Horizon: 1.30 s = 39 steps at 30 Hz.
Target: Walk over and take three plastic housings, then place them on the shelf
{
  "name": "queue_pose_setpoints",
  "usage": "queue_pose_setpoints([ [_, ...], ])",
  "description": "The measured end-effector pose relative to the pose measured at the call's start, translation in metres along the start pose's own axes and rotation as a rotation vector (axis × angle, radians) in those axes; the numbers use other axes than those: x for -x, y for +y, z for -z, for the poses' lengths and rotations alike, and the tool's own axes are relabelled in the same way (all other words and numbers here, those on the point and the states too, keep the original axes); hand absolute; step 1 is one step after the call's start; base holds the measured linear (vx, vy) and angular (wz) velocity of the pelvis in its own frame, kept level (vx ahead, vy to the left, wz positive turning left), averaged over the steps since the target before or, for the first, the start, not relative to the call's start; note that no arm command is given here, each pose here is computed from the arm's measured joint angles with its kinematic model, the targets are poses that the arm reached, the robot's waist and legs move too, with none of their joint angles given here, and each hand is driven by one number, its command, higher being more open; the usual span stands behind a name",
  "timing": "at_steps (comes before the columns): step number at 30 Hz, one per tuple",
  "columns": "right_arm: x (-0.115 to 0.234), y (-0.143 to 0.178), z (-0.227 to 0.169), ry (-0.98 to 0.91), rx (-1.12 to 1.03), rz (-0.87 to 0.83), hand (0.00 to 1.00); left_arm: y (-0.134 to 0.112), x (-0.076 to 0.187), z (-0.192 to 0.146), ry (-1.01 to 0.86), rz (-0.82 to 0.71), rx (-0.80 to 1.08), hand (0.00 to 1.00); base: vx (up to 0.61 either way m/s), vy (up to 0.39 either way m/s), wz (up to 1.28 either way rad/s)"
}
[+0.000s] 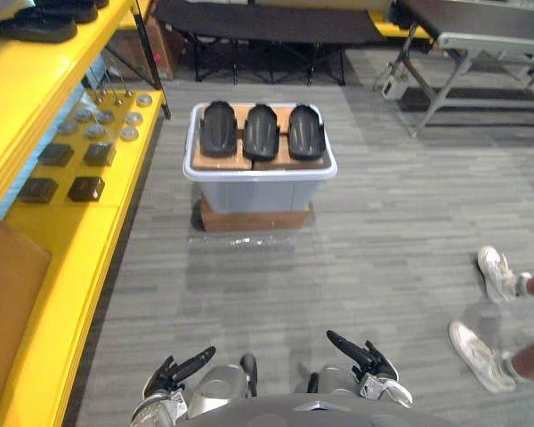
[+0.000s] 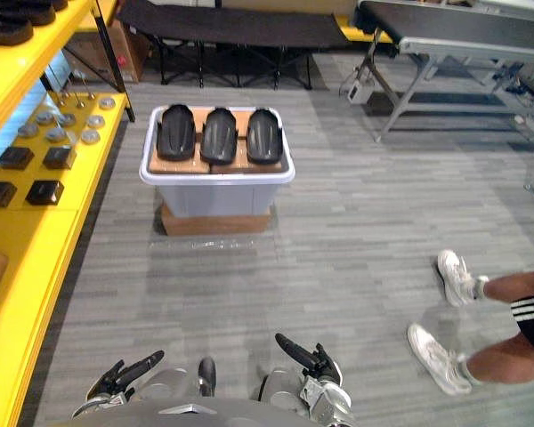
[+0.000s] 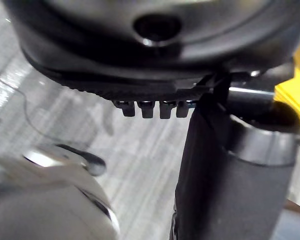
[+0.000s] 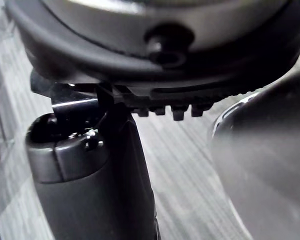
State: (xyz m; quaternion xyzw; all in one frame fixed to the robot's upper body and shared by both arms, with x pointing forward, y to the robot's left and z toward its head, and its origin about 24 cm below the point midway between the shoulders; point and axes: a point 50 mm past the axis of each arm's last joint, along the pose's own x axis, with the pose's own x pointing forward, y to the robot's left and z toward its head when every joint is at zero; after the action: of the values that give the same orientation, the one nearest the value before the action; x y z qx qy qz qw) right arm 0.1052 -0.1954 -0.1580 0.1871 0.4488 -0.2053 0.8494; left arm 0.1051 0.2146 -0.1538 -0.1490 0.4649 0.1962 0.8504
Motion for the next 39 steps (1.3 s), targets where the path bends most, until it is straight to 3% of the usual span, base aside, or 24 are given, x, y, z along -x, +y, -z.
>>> queue_pose_setpoints([
  [3, 0.000, 0.000, -0.001, -0.003, 0.005, 0.001, 1.00, -0.040, -0.006, -0.028, -0.083, 0.131, 0.013, 1.00, 0.45, -0.077, 0.69],
  [5, 0.001, 0.001, 0.001, 0.021, 0.014, 0.002, 1.00, -0.054, -0.005, -0.029, -0.082, 0.170, 0.066, 1.00, 0.44, -0.186, 0.42],
  [9, 0.001, -0.003, 0.003, 0.040, -0.002, 0.017, 1.00, -0.063, -0.001, -0.003, 0.026, 0.150, 0.172, 1.00, 0.55, -0.335, 0.37],
  [12, 0.000, -0.010, -0.004, 0.018, -0.001, 0.034, 1.00, -0.068, -0.001, -0.003, 0.040, 0.130, 0.239, 1.00, 0.46, -0.327, 0.31],
  [20, 0.003, -0.015, -0.005, -0.040, 0.013, 0.058, 1.00, -0.063, -0.003, 0.003, 0.062, 0.112, 0.256, 1.00, 0.38, -0.074, -0.04],
  [33, 0.013, -0.005, 0.013, -0.067, 0.001, 0.015, 1.00, -0.029, -0.004, 0.005, 0.074, 0.011, 0.106, 1.00, 0.06, 0.048, 0.08],
  [39, 0.031, 0.020, -0.031, -0.285, 0.050, -0.069, 1.00, -0.002, 0.001, 0.016, 0.095, -0.037, 0.032, 1.00, -0.10, -0.004, -0.14],
])
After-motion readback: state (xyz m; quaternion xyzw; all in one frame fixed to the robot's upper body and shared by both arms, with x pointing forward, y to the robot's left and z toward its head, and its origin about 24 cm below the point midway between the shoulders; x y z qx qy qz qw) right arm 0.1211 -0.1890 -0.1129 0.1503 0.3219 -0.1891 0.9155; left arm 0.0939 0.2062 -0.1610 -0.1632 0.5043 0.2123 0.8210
